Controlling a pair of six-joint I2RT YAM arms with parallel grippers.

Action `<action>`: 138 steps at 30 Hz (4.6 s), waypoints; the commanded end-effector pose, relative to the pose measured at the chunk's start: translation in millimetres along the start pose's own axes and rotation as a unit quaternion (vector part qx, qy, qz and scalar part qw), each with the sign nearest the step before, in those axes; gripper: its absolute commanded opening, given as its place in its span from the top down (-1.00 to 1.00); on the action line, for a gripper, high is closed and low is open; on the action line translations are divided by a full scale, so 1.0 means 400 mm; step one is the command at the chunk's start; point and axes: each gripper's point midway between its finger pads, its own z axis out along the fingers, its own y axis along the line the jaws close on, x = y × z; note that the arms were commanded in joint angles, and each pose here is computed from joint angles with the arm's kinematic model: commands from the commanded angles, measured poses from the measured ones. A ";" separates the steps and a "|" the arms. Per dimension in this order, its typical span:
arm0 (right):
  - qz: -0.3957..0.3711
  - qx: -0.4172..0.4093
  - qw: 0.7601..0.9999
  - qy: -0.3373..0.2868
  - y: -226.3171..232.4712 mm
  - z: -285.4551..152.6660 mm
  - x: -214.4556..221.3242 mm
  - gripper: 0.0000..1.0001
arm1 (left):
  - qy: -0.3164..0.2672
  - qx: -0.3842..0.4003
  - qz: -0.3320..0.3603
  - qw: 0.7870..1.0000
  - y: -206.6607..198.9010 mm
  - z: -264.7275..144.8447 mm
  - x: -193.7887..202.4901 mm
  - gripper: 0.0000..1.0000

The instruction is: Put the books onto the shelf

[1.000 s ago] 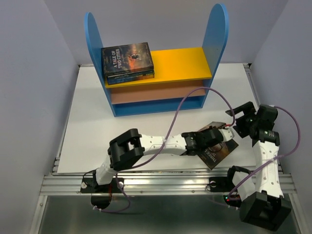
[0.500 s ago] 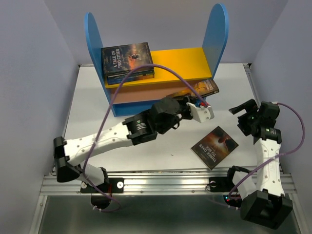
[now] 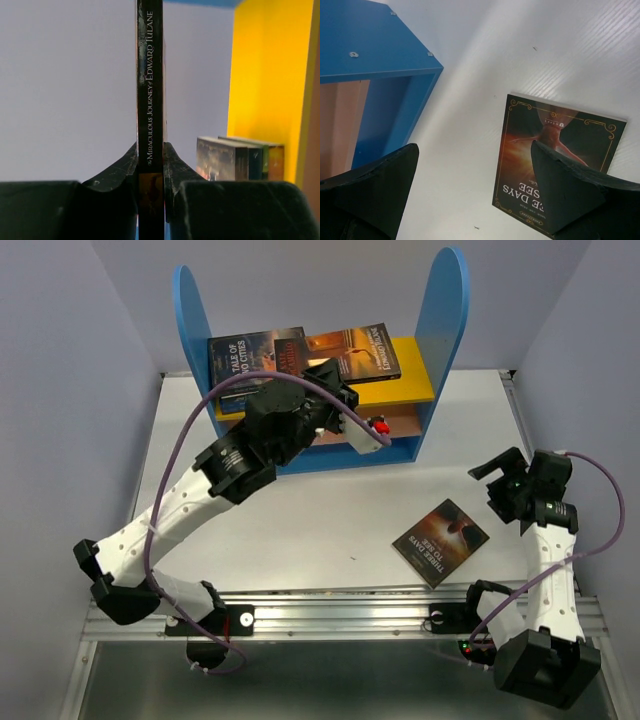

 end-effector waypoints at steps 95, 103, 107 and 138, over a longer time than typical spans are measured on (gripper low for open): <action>0.009 0.056 0.997 -0.043 -0.045 -0.026 -0.033 -1.00 | 0.113 0.091 -0.080 0.986 -0.085 -0.008 0.468 -0.27; 0.011 0.069 0.997 -0.041 -0.056 -0.014 -0.034 -1.00 | 0.100 0.090 -0.095 0.986 -0.092 -0.009 0.509 -0.32; 0.011 0.073 0.996 -0.041 -0.061 -0.010 -0.034 -1.00 | 0.088 0.089 -0.096 0.988 -0.092 -0.003 0.513 -0.33; 0.010 0.073 0.997 -0.029 -0.076 0.004 -0.013 -1.00 | 0.063 0.093 -0.135 0.984 -0.047 -0.063 0.448 -0.98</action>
